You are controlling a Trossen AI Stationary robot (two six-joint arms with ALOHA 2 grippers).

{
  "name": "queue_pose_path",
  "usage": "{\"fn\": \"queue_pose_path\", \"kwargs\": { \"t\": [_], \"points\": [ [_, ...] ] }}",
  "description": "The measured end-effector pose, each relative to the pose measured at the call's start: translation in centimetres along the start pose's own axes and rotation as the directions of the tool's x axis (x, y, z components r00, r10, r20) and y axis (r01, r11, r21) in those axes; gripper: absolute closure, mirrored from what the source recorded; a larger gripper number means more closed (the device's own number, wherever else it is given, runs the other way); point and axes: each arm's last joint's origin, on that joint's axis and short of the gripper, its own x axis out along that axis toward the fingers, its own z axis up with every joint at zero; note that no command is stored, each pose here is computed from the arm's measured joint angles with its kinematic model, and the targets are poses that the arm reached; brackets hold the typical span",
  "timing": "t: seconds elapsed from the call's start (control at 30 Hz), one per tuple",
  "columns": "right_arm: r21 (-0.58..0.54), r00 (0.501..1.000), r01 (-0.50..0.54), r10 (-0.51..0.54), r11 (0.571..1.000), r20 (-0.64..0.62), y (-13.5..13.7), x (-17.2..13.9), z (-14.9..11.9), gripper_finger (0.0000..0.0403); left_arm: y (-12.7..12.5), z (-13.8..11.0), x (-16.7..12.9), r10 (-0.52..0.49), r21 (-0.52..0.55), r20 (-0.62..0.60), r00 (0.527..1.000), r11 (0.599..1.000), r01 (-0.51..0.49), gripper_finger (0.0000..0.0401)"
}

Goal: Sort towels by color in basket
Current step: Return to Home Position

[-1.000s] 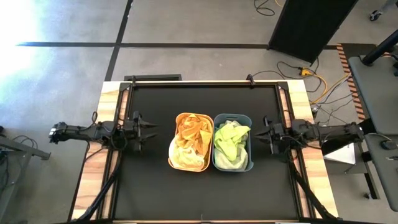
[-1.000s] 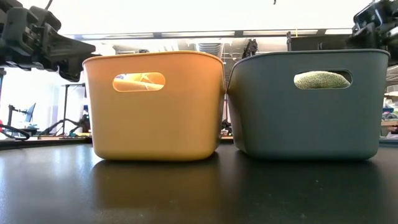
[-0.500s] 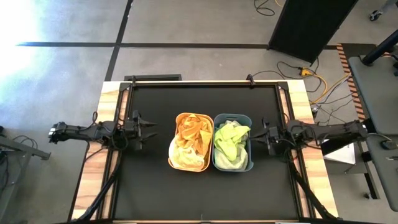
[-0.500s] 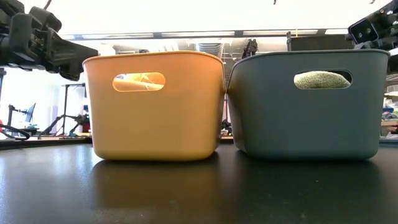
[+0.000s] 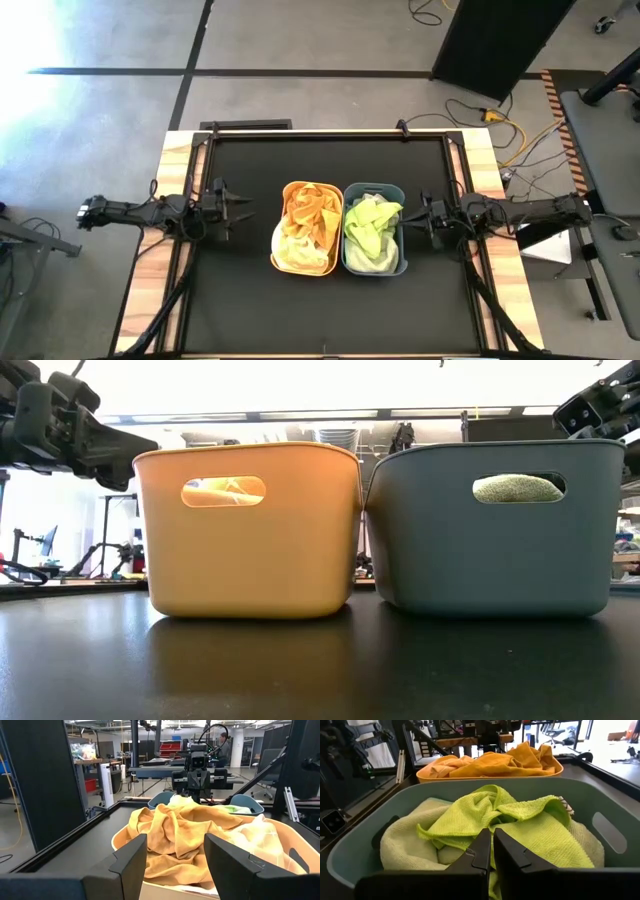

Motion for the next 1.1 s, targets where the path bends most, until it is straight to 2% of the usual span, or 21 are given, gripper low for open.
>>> {"fn": "queue_pose_path", "kwargs": {
  "t": [1.1],
  "points": [
    [0.013,1.0,-0.001,0.001,1.0,0.002,0.0,0.0,0.01,0.039,-0.09,-0.36,0.29,-0.001,0.013,-0.043,0.999,1.0,0.001,0.0219]
  ]
}}
